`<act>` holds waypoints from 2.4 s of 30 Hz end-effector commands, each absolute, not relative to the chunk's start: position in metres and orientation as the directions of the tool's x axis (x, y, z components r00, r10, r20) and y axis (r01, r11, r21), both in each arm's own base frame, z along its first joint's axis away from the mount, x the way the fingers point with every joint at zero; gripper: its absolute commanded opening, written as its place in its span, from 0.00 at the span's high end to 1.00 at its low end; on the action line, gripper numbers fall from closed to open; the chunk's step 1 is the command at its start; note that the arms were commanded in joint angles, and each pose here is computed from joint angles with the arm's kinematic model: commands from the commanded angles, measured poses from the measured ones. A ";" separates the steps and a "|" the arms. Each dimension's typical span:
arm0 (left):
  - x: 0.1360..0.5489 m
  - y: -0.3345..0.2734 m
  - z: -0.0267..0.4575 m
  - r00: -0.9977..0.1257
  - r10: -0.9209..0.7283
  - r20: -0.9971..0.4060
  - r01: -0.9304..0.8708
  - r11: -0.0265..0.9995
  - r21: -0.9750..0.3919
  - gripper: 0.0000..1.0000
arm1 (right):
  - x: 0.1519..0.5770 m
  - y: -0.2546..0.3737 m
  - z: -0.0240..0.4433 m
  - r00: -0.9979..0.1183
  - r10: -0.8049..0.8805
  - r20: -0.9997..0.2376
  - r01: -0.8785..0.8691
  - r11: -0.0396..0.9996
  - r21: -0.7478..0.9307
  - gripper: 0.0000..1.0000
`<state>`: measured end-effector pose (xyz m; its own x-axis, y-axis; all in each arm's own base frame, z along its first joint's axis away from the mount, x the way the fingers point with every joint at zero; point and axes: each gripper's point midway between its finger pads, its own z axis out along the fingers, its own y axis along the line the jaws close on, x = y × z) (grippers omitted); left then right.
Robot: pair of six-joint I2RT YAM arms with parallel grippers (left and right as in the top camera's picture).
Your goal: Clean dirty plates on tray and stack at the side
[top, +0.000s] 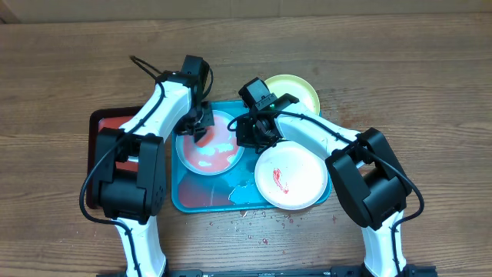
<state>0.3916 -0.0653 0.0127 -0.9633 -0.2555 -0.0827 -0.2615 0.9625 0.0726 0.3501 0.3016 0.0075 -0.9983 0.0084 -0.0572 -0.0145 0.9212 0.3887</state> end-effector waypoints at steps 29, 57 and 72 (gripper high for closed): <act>0.404 -0.018 0.010 -0.913 -0.356 -0.201 -0.397 0.889 0.228 0.96 | 0.350 0.294 -0.002 -0.999 0.014 -0.046 -0.003 0.935 0.354 0.96; 0.343 -0.018 0.293 -0.897 -0.276 -0.346 -0.237 0.960 -0.150 0.96 | 0.330 0.274 0.130 -0.919 -0.119 -0.377 -0.166 0.982 0.094 0.96; 0.334 0.039 0.294 -0.837 -0.434 -0.334 -0.400 0.901 -0.168 0.96 | 0.337 0.261 0.212 -0.553 -0.241 -0.798 0.093 0.934 -0.346 0.96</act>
<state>0.3306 0.0421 0.2926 -0.8311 -0.4511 -0.3253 -0.4266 0.8923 -0.1476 0.3257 0.2718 0.1674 -0.7196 -0.2265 -0.6564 -0.0663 0.9634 -0.2598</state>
